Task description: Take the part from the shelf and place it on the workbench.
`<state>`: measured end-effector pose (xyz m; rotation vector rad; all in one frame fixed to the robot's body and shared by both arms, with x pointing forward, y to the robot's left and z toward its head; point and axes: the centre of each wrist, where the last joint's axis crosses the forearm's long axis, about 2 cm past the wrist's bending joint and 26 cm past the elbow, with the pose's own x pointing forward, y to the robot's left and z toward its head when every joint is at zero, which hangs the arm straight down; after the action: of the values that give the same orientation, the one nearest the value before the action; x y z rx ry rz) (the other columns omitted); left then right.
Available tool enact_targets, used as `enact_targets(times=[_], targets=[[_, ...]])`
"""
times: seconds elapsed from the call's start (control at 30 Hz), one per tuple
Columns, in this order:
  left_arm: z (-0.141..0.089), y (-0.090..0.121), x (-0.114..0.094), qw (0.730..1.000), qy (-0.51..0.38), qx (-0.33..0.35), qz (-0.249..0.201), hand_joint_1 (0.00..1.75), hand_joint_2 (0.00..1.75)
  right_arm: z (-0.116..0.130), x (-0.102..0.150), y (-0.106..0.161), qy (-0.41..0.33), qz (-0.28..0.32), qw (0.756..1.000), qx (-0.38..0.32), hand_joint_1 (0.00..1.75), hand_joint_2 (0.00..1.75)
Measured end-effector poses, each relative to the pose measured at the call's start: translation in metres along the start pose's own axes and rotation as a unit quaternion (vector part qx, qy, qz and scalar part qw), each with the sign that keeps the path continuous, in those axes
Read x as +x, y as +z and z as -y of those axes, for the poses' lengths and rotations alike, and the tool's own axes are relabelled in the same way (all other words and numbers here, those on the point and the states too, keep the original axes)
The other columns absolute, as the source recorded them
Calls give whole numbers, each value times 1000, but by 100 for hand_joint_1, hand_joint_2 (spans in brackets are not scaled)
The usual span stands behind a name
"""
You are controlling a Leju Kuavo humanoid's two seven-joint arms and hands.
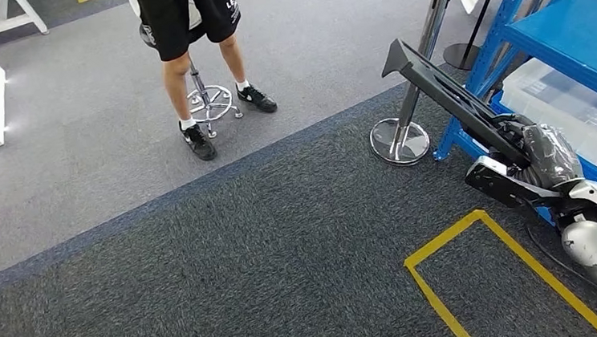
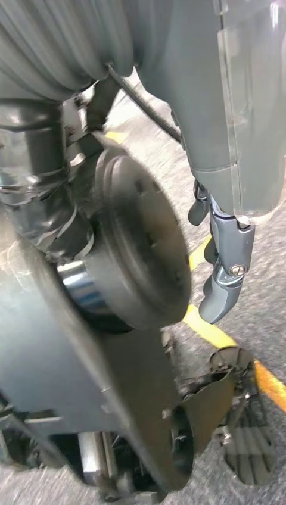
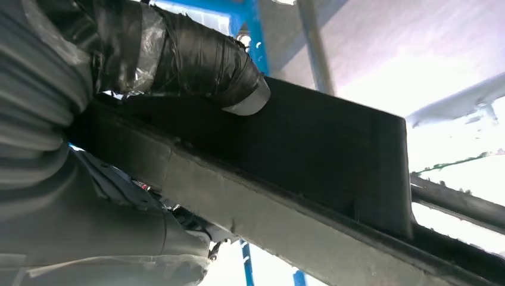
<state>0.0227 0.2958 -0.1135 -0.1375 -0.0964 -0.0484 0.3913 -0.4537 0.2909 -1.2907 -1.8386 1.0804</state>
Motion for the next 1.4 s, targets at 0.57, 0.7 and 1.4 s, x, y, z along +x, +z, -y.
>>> enact_targets(times=[0.57,0.7,1.4], targets=[[-4,1,-2,1000,-5,1,-5,0,175,20,-14,11,19,2,1000,15,175,175],[-2,0,1,1000,-5,0,-1,0,175,24,-22,17,28,-5,999,24,175,175],[-8,1,0,1000,-10,5,7,0,175,42,-26,22,51,-12,998,26,175,175]])
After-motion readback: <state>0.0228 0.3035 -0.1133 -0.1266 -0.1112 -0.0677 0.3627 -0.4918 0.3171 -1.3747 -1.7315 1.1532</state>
